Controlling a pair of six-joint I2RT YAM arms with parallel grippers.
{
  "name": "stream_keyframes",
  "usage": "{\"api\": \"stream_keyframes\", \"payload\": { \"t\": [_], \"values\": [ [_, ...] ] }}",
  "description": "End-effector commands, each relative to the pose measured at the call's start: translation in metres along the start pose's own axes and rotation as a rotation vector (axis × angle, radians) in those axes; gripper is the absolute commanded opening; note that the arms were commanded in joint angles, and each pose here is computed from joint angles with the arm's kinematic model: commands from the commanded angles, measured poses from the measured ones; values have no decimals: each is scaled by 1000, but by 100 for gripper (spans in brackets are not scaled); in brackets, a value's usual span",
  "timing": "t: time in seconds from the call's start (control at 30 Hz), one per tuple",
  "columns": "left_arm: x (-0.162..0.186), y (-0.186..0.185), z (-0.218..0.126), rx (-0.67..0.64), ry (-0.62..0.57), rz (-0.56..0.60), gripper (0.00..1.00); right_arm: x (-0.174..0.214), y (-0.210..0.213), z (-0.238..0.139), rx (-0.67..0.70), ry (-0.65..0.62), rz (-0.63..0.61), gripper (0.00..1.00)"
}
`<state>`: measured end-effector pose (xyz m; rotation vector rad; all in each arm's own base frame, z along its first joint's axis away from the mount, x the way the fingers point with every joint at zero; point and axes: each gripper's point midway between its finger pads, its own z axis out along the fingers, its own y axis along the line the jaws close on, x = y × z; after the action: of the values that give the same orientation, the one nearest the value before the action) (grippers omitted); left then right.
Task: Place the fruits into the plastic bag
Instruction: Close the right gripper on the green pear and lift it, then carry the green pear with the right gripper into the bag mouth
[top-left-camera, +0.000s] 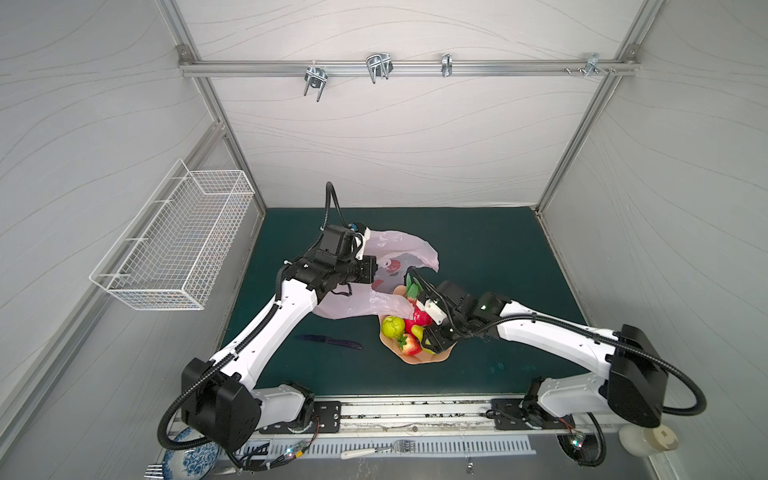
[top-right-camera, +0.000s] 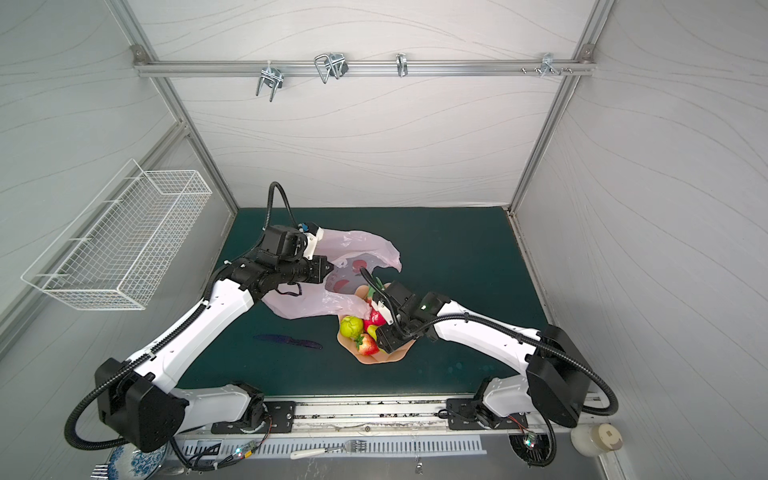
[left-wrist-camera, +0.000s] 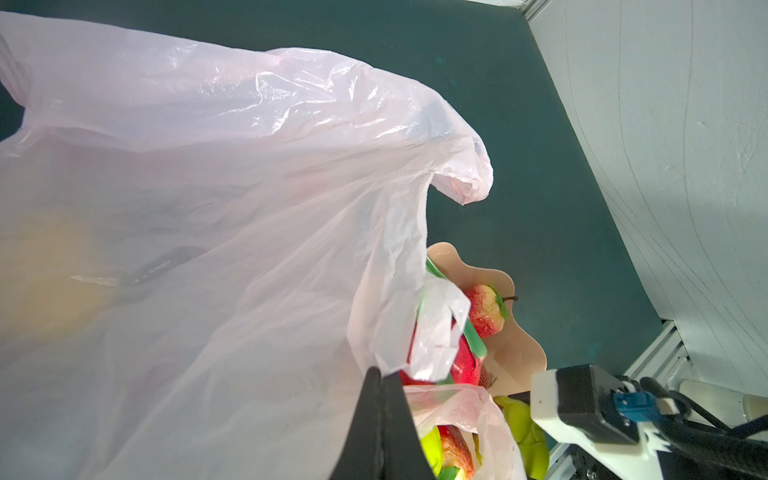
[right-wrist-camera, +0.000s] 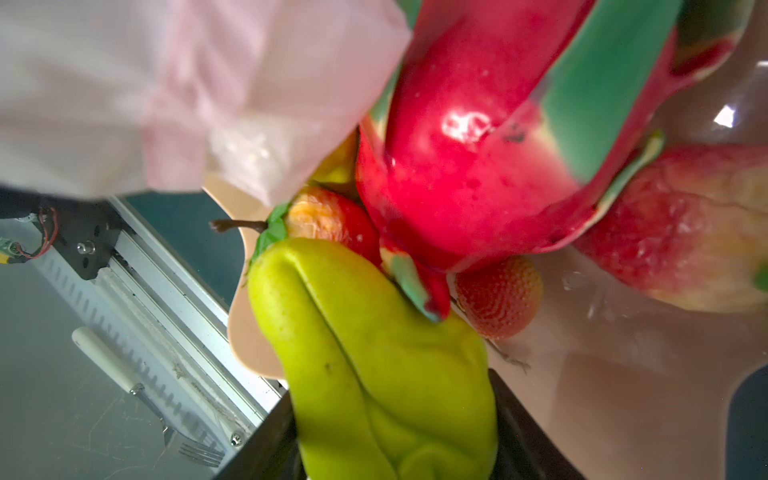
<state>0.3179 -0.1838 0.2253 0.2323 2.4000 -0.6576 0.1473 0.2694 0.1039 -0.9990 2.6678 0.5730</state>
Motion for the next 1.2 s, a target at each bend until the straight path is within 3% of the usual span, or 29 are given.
{"api": "stream_keyframes", "payload": {
  "t": [0.0, 0.73, 1.17],
  "values": [
    [-7, -5, -6, 20, -31, 19, 0, 5, 0, -16, 18, -8, 3, 43],
    [-13, -11, -9, 46, -49, 11, 0, -18, -11, -61, -10, -142, 102, 38],
    [-23, -22, -11, 82, -66, 14, 0, -59, -15, -51, -114, -164, 153, 34]
  ]
}}
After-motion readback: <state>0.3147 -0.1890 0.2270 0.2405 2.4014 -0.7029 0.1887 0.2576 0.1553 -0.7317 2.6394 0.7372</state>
